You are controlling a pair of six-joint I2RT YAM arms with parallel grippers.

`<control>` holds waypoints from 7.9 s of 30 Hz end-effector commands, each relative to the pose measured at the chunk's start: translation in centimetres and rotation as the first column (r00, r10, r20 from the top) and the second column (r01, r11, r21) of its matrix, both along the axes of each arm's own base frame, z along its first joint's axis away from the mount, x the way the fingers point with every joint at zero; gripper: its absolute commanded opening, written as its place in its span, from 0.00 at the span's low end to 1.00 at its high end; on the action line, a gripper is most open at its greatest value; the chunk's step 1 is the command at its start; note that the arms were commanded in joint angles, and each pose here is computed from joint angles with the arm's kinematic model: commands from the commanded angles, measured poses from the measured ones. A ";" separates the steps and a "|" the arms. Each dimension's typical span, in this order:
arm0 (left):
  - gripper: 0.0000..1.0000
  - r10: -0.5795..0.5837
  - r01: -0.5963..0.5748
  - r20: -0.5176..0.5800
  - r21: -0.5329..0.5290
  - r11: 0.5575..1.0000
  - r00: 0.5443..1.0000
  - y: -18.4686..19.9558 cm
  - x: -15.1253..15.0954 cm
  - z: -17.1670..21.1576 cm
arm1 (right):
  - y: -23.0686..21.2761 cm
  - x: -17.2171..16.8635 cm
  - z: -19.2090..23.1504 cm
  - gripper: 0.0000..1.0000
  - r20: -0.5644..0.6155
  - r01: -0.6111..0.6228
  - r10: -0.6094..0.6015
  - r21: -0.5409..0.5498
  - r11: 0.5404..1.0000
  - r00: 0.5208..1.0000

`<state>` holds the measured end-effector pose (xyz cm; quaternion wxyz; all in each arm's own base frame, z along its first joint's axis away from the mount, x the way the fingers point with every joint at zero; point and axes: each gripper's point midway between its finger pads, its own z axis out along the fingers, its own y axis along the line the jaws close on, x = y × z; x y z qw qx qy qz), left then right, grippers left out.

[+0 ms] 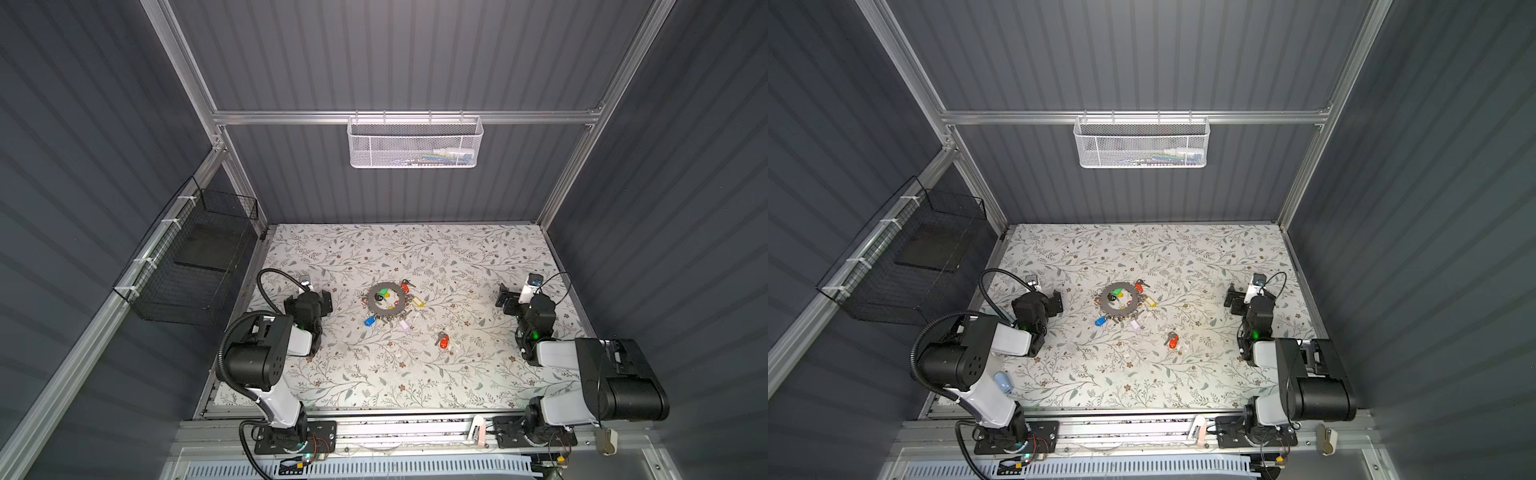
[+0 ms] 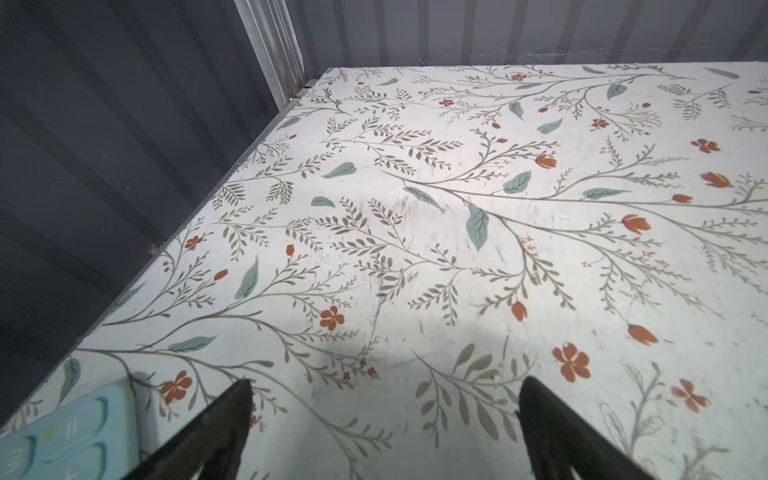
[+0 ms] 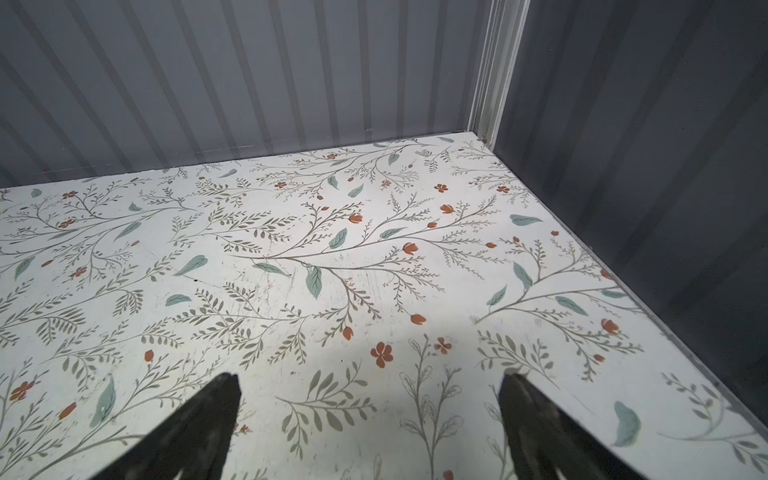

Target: Put the keys on the keyring

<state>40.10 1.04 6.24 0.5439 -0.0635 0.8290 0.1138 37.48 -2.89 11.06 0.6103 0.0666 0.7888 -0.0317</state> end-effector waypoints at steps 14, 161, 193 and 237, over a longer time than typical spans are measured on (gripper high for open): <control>1.00 0.021 -0.022 0.036 0.023 1.000 0.999 0.6 0.8 0.9 | 0.0 0.7 1.2 0.99 0.041 0.007 -0.006 -0.015 1.000 0.999; 0.31 -0.546 0.070 -0.539 -0.668 0.741 0.641 -24.7 -7.7 -1.8 | 23.8 -6.3 0.0 0.99 -0.189 -0.352 0.637 0.700 0.621 0.747; 0.32 -0.510 -0.084 -0.468 -0.791 0.606 0.722 -24.4 -8.5 -2.0 | 27.8 -7.9 0.2 0.99 -0.119 -0.402 0.763 0.793 0.459 0.636; 0.19 -0.513 -0.114 -0.473 -0.804 0.584 0.716 -25.3 -8.8 -4.4 | 27.9 -7.7 0.0 0.99 -0.128 -0.398 0.765 0.793 0.461 0.631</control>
